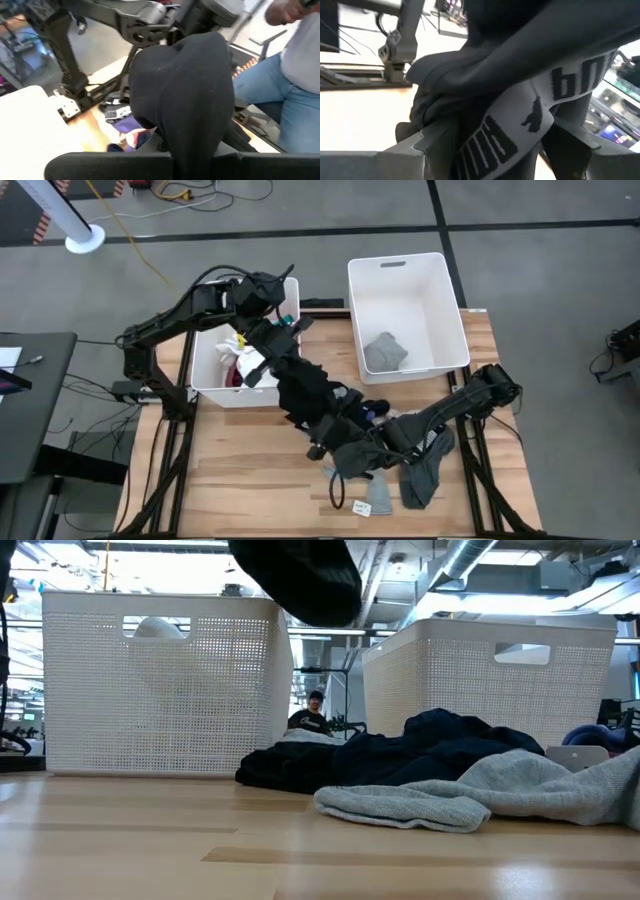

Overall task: Sort clothes
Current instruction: Put the black underwear into the right white bin

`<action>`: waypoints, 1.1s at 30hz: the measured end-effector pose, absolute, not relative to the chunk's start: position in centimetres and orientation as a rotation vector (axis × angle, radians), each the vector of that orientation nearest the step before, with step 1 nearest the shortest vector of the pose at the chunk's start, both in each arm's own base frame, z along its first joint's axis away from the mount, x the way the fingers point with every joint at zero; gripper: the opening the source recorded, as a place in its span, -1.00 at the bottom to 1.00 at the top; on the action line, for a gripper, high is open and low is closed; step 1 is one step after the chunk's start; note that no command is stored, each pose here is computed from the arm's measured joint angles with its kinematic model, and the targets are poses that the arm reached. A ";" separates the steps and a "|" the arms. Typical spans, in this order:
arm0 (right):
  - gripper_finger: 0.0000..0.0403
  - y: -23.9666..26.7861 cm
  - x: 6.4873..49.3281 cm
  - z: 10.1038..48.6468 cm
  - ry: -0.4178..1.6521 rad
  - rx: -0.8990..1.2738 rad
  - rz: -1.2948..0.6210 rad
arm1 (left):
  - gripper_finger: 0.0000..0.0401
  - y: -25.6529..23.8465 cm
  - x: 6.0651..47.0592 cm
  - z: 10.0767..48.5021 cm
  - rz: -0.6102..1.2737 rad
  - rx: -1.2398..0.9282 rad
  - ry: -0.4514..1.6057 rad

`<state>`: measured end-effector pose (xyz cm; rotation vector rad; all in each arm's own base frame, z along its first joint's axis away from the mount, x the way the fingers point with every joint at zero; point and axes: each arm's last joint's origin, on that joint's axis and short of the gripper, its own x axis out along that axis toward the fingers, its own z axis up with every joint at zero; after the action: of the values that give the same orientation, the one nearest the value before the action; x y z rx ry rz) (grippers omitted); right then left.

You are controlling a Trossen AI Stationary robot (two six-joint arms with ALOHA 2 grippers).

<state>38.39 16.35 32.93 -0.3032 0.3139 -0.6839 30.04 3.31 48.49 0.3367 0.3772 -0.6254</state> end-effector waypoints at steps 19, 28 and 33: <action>0.42 12.7 41.4 36.9 0.044 -0.310 -0.483 | -1.00 1.6 27.6 50.1 -0.841 0.221 0.277; 0.42 11.2 42.1 37.2 0.007 -0.324 -0.408 | -1.00 1.1 27.4 49.8 -0.866 0.201 0.314; 0.20 11.3 42.0 37.7 -0.031 -0.352 -0.414 | -1.00 1.1 27.3 49.5 -0.874 0.195 0.336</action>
<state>42.00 11.34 37.74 -0.3520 -0.0312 -0.4141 27.27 1.10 49.52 0.1947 0.3364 -0.8744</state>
